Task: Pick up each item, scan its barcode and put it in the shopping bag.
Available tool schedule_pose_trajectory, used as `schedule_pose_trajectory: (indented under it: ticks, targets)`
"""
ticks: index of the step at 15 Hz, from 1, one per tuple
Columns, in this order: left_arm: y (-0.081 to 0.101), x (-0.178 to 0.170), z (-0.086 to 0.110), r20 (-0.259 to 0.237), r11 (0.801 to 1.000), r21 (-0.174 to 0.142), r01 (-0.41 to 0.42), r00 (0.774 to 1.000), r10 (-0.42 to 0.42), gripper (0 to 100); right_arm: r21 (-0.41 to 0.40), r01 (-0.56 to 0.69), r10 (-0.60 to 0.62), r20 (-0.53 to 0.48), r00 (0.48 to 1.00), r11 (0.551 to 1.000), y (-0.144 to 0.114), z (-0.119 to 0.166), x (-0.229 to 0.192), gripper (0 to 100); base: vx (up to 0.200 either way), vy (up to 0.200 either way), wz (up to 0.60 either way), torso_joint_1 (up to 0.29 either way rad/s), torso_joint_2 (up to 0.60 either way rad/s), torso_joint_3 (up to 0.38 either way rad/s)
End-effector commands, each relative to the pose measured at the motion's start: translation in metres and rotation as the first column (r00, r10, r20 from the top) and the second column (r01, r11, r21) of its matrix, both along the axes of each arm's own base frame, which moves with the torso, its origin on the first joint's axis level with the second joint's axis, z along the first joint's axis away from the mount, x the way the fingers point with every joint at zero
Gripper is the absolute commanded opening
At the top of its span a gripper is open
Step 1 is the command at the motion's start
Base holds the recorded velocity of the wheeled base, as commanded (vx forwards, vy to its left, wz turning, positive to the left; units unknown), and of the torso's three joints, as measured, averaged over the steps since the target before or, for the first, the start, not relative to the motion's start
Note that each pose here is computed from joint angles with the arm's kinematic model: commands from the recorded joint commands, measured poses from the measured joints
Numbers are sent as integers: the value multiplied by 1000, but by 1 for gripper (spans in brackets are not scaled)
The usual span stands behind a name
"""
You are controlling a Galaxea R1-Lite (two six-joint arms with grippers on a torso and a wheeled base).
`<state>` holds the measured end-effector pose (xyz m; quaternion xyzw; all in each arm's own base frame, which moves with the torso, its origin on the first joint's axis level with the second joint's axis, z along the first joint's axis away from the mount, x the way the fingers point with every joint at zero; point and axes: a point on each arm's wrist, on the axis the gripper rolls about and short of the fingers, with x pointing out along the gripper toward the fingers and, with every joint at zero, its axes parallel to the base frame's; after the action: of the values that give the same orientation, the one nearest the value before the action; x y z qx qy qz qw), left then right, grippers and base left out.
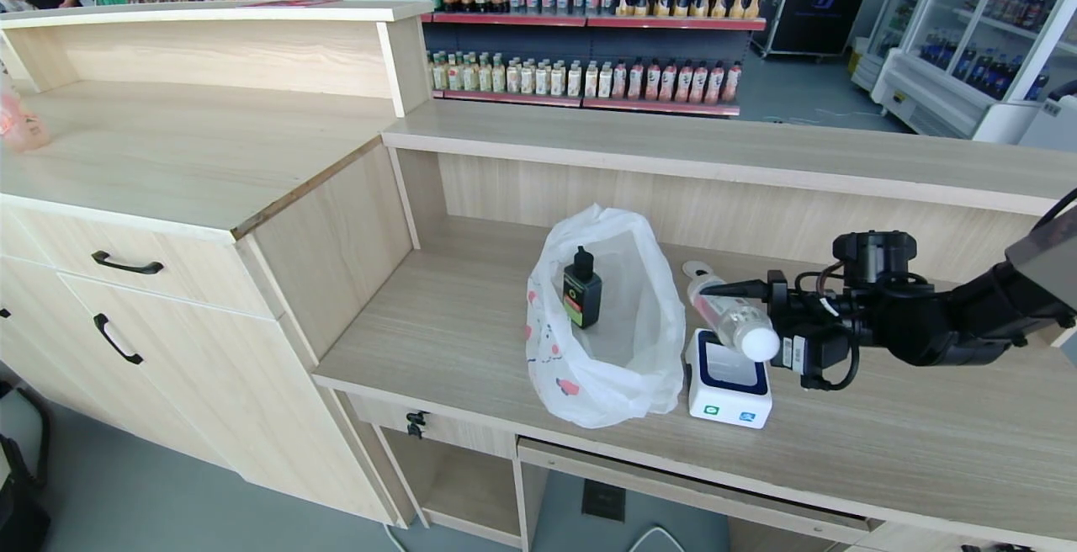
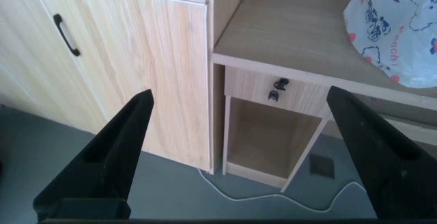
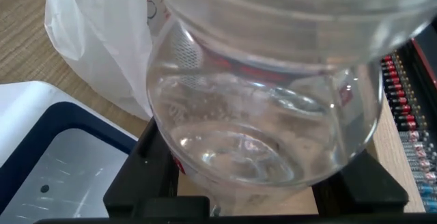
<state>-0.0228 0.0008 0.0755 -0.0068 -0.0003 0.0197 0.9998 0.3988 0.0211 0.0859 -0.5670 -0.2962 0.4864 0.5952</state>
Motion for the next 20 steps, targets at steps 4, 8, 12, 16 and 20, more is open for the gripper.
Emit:
schedule_pose_trajectory:
  ticks: [4, 8, 12, 16, 20]
  targets:
    - [0, 0, 0, 0, 1000, 0, -2, 1000, 2, 100, 7, -14, 14, -17, 1000, 1000, 2, -5, 2, 0, 0, 0, 0, 0, 0, 0]
    - [0, 0, 0, 0, 1000, 0, -2, 1000, 2, 100, 25, -24, 26, -73, 997, 999, 3, -11, 1, 0, 0, 0, 0, 0, 0, 0]
    - [0, 0, 0, 0, 1000, 0, -1, 1000, 1, 100, 40, -49, 53, -89, 995, 998, 10, -11, 4, 0, 0, 0, 0, 0, 0, 0]
    - [0, 0, 0, 0, 1000, 0, -1, 1000, 1, 100, 40, -51, 54, -88, 995, 998, 10, -12, 4, 0, 0, 0, 0, 0, 0, 0]
    - [0, 0, 0, 0, 1000, 0, -2, 1000, 2, 100, 40, -48, 51, -77, 996, 998, 9, -8, 4, 0, 0, 0, 0, 0, 0, 0]
